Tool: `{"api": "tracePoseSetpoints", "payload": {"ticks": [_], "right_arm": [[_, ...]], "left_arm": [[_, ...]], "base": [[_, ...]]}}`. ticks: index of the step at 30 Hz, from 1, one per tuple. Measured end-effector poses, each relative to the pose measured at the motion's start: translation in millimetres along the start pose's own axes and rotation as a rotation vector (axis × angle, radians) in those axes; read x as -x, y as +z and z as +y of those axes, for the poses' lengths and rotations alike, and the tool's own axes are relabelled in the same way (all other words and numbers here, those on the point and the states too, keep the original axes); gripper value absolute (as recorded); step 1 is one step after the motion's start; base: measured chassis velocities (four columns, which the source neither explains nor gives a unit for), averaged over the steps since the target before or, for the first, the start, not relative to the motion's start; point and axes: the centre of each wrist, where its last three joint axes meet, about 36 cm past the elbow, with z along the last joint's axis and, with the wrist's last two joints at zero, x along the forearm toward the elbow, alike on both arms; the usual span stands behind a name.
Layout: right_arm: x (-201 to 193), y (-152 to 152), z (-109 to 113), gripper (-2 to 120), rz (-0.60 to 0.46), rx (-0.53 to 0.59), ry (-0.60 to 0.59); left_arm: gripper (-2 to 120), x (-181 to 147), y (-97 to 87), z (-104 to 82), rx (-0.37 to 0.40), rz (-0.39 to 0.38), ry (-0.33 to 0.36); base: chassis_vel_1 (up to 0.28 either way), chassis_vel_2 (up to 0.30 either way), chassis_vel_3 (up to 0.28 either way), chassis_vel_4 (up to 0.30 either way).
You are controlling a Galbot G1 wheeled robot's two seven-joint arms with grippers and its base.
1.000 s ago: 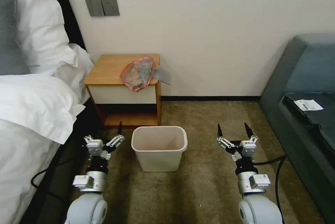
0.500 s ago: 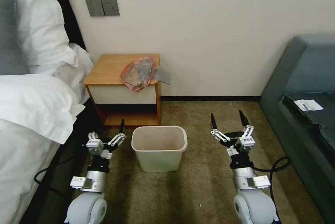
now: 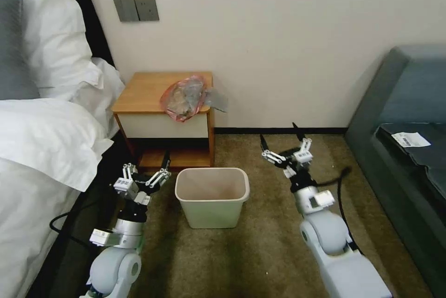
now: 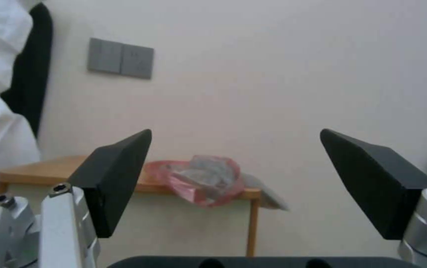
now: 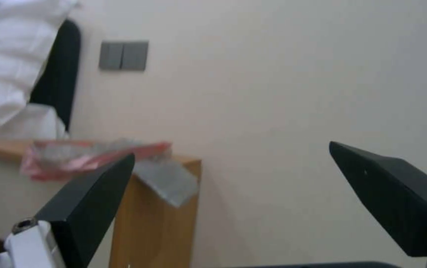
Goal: Pick up the garbage bag from the table and place it over the trash can.
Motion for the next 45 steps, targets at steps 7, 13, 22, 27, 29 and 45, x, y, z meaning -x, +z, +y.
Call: {"api": "tracePoseSetpoints", "payload": {"ticks": [7, 13, 22, 27, 29, 45], "right_arm": [[47, 25, -2, 100, 0.050, -0.104, -0.060], [87, 36, -12, 100, 0.078, -0.227, -0.108], [140, 56, -2, 100, 0.124, -0.407, -0.198], [167, 70, 13, 100, 0.146, -0.497, -0.258], [169, 71, 15, 100, 0.150, -0.507, -0.263], [251, 60, -2, 100, 0.129, -0.722, -0.310]], "left_arm": [[87, -3, 5.2, -4.1, 0.027, 0.026, -0.016], [86, 1, 11.6, -3.5, 0.053, 0.042, -0.028], [85, -3, 23.9, 4.3, 0.063, 0.072, -0.044], [83, -5, 27.4, 2.9, 0.063, 0.076, -0.042], [82, -5, 27.6, 2.7, 0.064, 0.076, -0.042], [82, -16, 35.1, -3.9, 0.073, 0.086, -0.044]], "base": [[0.000, 0.000, 0.000, 0.000], [0.000, 0.000, 0.000, 0.000], [0.000, 0.000, 0.000, 0.000], [0.000, 0.000, 0.000, 0.000], [0.000, 0.000, 0.000, 0.000], [0.000, 0.000, 0.000, 0.000]]}}
